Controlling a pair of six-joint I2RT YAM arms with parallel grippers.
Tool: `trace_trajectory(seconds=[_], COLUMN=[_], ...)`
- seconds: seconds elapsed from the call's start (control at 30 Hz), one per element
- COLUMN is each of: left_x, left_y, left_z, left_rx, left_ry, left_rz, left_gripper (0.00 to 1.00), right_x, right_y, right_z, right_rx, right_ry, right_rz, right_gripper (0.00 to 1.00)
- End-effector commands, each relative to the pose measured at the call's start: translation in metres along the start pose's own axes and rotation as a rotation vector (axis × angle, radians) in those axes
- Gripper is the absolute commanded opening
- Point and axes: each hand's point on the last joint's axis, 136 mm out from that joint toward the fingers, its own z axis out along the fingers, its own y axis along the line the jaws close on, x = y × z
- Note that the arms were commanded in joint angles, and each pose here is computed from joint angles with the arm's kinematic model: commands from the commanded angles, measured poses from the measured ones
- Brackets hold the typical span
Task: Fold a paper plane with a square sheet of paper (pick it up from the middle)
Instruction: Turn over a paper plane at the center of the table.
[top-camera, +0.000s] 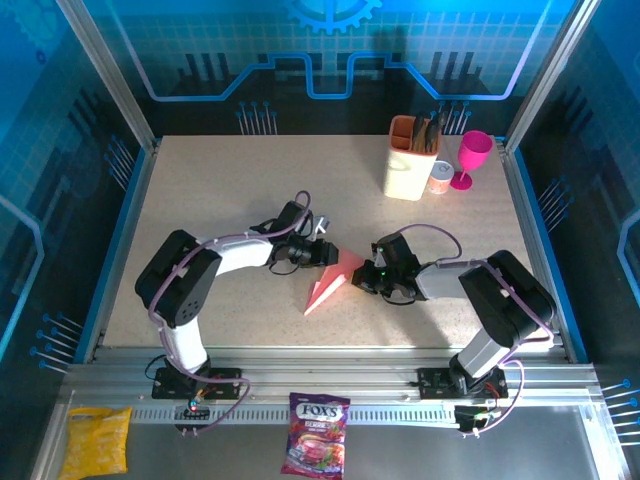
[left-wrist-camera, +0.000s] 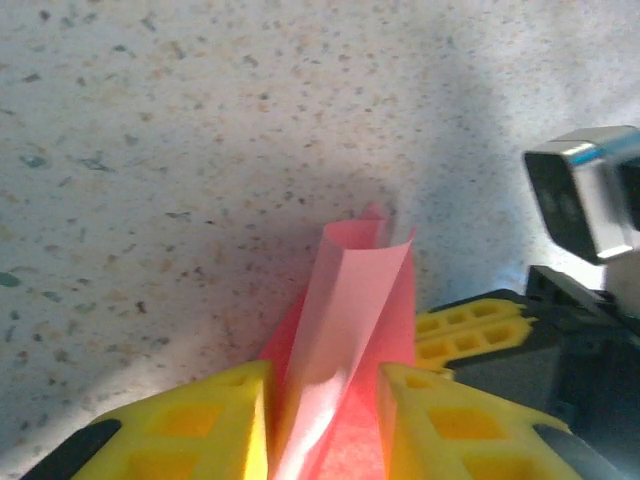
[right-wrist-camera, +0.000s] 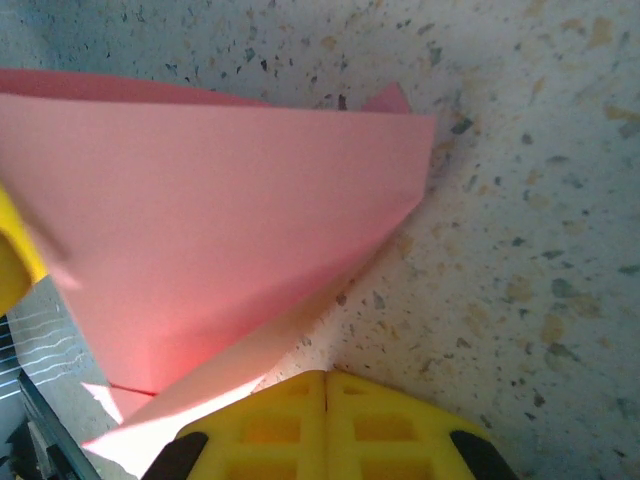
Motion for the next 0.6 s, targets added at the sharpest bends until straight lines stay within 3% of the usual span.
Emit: trace_trajectory(seconds=[0.0, 0.4, 0.57], left_x=[0.009, 0.034, 0.032], left_y=[-0.021, -0.017, -0.013], left_z=[-0.005, 0.011, 0.008], left_rx=[0.059, -0.016, -0.049], left_ry=[0.003, 0.014, -0.026], left_rz=[0.018, 0.062, 0.067], left_gripper=[0.32, 0.32, 0.09], right_x=[0.008, 0.01, 0.009], right_y=[-0.006, -0.008, -0.004], right_z=[0.019, 0.021, 0.017], right_rx=[0.003, 0.003, -0.01], right_ry=[0.028, 0.034, 0.036], right_rz=[-0.006, 0.0, -0.011], right_gripper=[0.0, 0.0, 0.0])
